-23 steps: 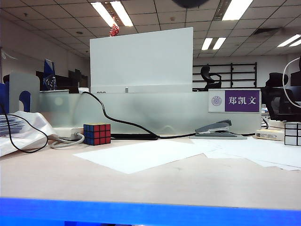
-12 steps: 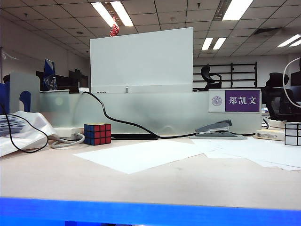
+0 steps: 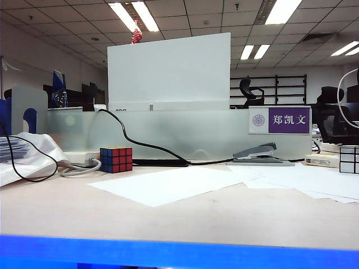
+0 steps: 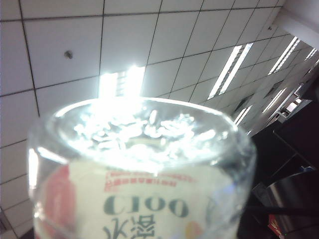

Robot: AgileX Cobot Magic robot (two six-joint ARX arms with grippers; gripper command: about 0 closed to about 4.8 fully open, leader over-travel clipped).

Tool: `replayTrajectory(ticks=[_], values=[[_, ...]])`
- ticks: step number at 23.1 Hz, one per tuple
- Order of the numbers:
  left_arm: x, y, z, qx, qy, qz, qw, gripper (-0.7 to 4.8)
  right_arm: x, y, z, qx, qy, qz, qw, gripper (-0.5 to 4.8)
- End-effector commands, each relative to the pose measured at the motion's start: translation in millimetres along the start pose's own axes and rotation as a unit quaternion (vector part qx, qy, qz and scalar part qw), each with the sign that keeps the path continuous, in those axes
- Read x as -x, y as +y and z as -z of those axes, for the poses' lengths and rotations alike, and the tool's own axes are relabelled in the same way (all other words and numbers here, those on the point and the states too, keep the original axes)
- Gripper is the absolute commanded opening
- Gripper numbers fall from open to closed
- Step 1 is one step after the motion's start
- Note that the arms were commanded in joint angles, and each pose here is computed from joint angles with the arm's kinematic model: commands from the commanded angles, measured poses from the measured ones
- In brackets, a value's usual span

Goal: Flip the plastic bottle upside down.

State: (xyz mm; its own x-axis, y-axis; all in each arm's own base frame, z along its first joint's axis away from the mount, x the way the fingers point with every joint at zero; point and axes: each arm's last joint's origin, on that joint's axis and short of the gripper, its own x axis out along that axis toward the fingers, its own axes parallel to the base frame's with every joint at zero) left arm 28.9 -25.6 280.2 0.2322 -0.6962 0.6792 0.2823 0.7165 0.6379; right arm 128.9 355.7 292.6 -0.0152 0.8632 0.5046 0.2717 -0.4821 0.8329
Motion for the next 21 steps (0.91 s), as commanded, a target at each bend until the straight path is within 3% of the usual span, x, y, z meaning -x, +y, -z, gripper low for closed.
replayTrajectory(ticks=[1, 6, 9, 10, 13, 15, 21], values=[[-1, 0.0, -2, -0.002, -0.008, 0.015, 1.000, 3.82, -1, 4, 3, 0.004, 0.009, -0.009, 1.000, -0.05], [-1, 0.3, -4, -0.006, -0.014, 0.022, 1.000, 2.29, -1, 5, 4, 0.001, 0.017, -0.012, 1.000, -0.05], [-2, 2.1, -7, -0.004, -0.019, 0.021, 1.000, 0.62, -1, 5, 4, 0.000, 0.019, -0.012, 1.000, -0.04], [-3, 2.9, -8, -0.002, -0.021, 0.021, 1.000, 0.40, -1, 5, 4, 0.000, 0.021, -0.011, 1.000, -0.04], [-5, 5.6, -13, -0.004, -0.027, 0.019, 0.999, 0.28, -1, 5, 4, 0.001, 0.022, -0.011, 1.000, 0.02], [-5, 6.2, -14, -0.006, -0.029, 0.019, 0.999, 0.12, -1, 6, 5, 0.002, 0.023, -0.014, 1.000, 0.34], [-6, 9.1, -14, 0.000, -0.018, -0.017, 1.000, -0.06, 0, 9, 3, 0.015, 0.025, -0.024, 0.999, 2.59]])
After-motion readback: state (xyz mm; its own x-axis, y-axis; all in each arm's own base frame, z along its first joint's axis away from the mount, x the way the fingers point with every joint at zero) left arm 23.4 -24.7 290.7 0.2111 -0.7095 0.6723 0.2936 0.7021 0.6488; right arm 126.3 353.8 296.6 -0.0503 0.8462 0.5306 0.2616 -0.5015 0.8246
